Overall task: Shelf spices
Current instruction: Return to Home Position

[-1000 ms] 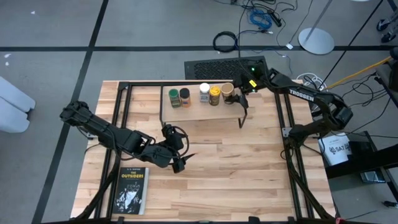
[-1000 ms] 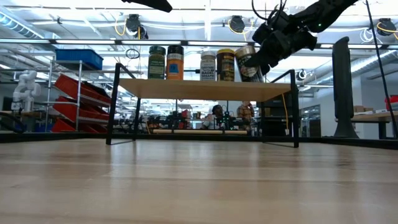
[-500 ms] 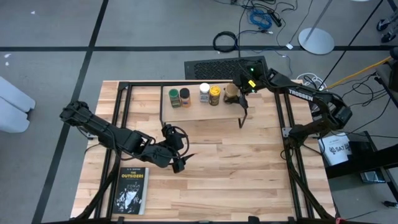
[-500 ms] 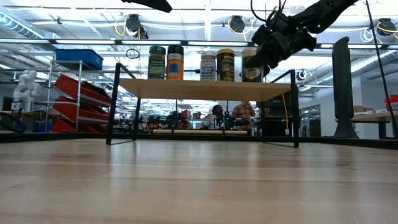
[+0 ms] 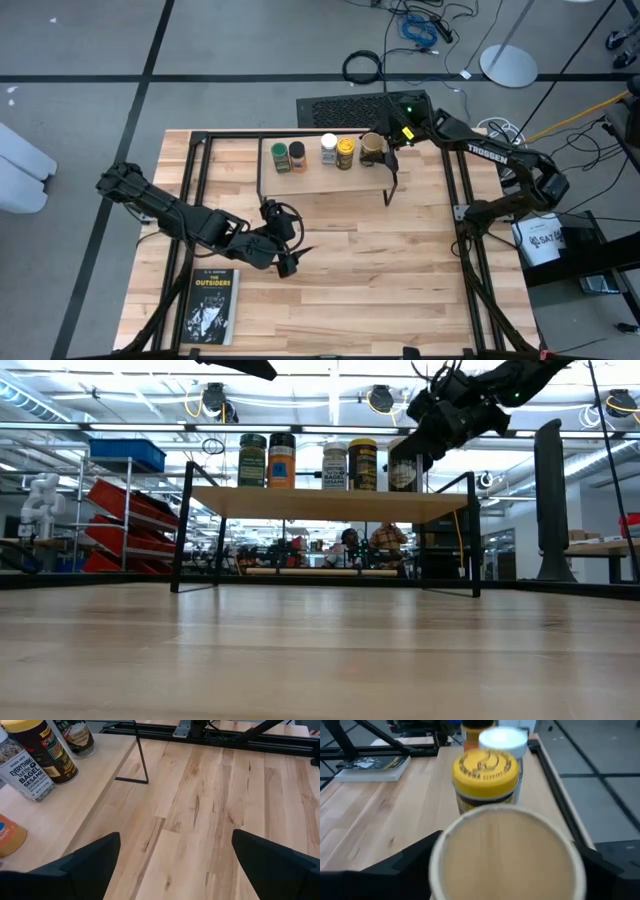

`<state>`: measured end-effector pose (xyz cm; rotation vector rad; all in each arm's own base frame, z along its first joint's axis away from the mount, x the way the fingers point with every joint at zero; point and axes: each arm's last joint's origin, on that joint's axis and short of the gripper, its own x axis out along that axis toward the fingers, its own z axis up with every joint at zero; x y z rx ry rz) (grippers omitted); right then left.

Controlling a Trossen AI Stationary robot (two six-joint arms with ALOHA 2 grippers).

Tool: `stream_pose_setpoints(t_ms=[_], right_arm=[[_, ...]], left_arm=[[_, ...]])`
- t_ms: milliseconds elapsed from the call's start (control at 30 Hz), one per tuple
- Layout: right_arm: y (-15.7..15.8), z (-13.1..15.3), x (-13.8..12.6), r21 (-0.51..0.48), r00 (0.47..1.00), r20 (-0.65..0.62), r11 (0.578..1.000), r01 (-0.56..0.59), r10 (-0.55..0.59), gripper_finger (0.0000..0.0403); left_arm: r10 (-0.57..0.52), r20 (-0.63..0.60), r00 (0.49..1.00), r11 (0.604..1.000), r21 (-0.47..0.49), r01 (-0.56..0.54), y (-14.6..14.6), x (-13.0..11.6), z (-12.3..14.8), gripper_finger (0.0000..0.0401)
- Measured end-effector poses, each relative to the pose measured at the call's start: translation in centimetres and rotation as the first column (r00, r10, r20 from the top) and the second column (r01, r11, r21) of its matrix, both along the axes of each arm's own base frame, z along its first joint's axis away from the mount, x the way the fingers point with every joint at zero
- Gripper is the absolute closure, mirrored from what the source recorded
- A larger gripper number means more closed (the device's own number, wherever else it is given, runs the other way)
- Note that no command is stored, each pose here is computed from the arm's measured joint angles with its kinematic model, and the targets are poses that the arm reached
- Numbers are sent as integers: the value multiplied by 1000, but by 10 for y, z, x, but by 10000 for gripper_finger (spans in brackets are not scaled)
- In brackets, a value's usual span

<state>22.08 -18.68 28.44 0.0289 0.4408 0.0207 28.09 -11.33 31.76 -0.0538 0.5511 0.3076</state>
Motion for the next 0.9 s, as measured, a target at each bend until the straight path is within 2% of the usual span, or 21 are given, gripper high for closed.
stream_pose_setpoints(t_ms=[267, 533, 700, 900], right_arm=[[14, 30, -17, -89, 995, 64, 993, 79, -73, 69], [46, 70, -48, -173, 974, 166, 968, 181, -152, 69], [79, 89, -73, -126, 964, 220, 976, 179, -148, 69], [127, 91, -105, -35, 985, 162, 997, 64, -58, 71]], left_arm=[[0, 1, 1000, 1000, 0, 0, 0, 0, 0, 8], [-9, 7, 1000, 1000, 8, 9, 0, 1, 1, 8], [-9, 7, 1000, 1000, 10, 9, 0, 1, 1, 8], [12, 16, 1000, 999, 30, -12, 1, 1, 1, 8]])
